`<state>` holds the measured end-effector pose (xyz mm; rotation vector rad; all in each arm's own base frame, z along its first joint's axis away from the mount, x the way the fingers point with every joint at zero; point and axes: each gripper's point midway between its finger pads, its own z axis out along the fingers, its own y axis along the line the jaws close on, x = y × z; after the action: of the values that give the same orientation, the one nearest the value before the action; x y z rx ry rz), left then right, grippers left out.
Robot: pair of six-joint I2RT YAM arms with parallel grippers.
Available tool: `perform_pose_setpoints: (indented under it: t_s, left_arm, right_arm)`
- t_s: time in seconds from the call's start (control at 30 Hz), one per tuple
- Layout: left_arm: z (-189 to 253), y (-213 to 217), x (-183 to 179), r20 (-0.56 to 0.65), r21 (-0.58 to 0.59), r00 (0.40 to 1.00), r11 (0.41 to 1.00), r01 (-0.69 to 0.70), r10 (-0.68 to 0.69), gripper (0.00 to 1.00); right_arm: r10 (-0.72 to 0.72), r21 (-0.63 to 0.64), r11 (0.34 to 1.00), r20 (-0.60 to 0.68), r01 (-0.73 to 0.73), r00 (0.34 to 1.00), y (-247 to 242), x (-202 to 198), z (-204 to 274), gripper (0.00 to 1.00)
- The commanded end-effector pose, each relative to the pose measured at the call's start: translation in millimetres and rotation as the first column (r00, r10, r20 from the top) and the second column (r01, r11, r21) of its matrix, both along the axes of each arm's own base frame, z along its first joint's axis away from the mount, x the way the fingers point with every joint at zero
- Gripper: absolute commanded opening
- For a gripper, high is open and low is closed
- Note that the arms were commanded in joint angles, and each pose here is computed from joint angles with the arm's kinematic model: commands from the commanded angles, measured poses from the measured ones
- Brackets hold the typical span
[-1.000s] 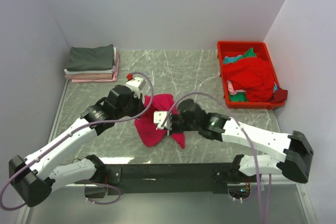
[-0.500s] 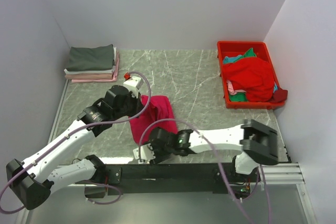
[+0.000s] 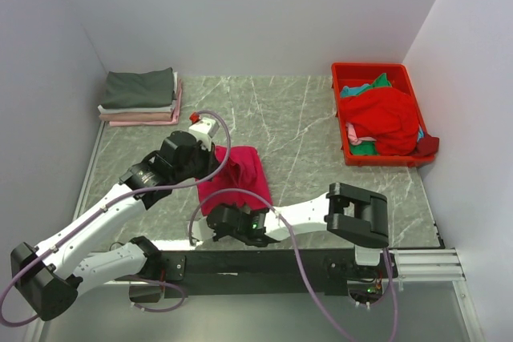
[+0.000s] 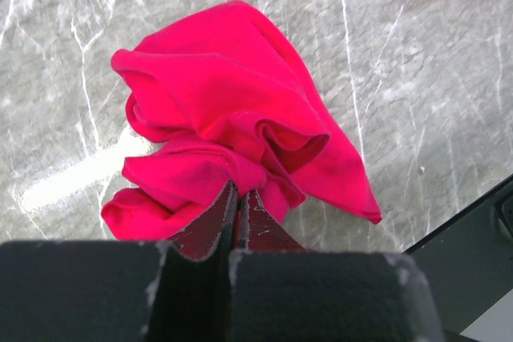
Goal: Fold and stack the t-shirts
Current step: Flatten the tshirt out
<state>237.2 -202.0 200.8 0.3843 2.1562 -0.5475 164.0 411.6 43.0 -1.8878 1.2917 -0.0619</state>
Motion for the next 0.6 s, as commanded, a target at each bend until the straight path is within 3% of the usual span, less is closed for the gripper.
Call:
perform_pose_setpoints:
  t_s: [0.0,0.13,0.2,0.23,0.27,0.3,0.33,0.4,0.5,0.57]
  left_arm:
    - [15.6,-4.4,3.7,0.050,-0.055,0.999,0.998,0.007,-0.004,0.00]
    - [17.6,-3.5,3.7,0.056,-0.051,0.998,0.999,0.009,-0.006,0.01]
    - [18.6,-2.6,4.6,0.061,-0.048,0.998,0.999,0.009,-0.006,0.00]
    - [18.9,-2.1,4.9,0.062,-0.046,0.998,0.999,0.009,-0.006,0.00]
    - [20.5,-2.4,5.4,0.065,-0.046,0.998,0.999,0.010,-0.007,0.01]
    - [20.7,-2.3,6.1,0.064,-0.045,0.998,0.999,0.009,-0.006,0.00]
    - [20.7,-2.0,6.4,0.063,-0.046,0.998,0.999,0.006,-0.003,0.00]
    - [20.6,-3.6,5.6,0.058,-0.051,0.998,0.999,0.013,-0.010,0.00]
    - [22.3,-6.1,3.4,0.054,-0.061,0.998,0.998,0.026,-0.023,0.00]
    - [23.4,-6.0,3.1,0.056,-0.059,0.998,0.998,0.029,-0.026,0.00]
  right_arm:
    - [-0.025,0.133,0.991,0.031,0.021,0.999,5.4,4.9,42.3,0.00]
    - [0.071,0.207,0.976,-0.046,-0.060,0.996,-0.1,-16.9,81.0,0.00]
    - [0.168,0.163,0.975,-0.104,-0.150,0.980,-8.8,-33.3,81.6,0.00]
    - [0.177,0.180,0.971,-0.100,-0.157,0.979,-10.4,-33.4,90.3,0.04]
    - [0.166,0.179,0.973,-0.094,-0.147,0.982,-11.8,-29.8,91.3,0.17]
    - [0.120,0.169,0.980,-0.075,-0.106,0.990,-12.5,-15.9,90.8,0.46]
    - [0.102,0.163,0.983,-0.072,-0.089,0.992,-13.3,-8.5,90.0,0.52]
    - [0.092,0.181,0.981,-0.095,-0.074,0.991,-9.2,3.2,92.7,0.61]
    - [0.096,0.179,0.981,-0.121,-0.074,0.988,-7.1,19.6,85.7,0.62]
    - [0.116,0.172,0.980,-0.071,-0.102,0.991,-5.5,24.5,84.7,0.63]
